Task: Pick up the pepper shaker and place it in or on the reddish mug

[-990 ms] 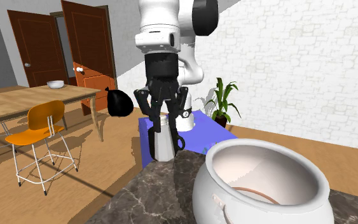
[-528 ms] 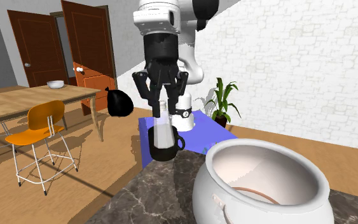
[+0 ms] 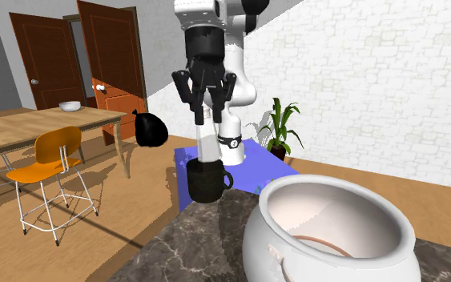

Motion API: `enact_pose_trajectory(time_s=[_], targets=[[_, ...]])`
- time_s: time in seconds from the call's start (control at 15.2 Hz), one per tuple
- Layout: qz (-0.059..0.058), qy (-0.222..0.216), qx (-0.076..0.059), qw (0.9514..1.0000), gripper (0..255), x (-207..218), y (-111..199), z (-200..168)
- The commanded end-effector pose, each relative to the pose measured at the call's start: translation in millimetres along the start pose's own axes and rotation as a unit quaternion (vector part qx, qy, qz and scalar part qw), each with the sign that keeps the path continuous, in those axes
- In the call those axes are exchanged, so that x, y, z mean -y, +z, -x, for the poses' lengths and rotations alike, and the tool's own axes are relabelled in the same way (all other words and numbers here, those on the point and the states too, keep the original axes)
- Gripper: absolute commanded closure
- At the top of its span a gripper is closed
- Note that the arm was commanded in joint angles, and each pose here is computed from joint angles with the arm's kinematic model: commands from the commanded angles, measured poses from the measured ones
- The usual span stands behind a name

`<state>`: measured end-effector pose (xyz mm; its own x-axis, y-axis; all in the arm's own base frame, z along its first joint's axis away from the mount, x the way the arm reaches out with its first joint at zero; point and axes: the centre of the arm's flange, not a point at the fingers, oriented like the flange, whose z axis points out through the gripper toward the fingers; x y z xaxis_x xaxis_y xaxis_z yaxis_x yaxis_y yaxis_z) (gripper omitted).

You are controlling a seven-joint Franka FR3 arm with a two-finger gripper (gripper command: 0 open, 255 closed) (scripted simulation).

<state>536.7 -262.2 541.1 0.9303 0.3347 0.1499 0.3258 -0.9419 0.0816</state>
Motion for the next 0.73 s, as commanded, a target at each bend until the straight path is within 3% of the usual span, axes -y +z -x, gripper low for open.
enact_pose_trajectory(time_s=[0.0, 0.53, 0.66], targets=[[0.0, 0.0, 0.0, 1.0, 255, 15, -12, 19], [0.0, 0.0, 0.0, 1.0, 255, 74, -50, 91], [0.0, 0.0, 0.0, 1.0, 255, 75, -39, 92]])
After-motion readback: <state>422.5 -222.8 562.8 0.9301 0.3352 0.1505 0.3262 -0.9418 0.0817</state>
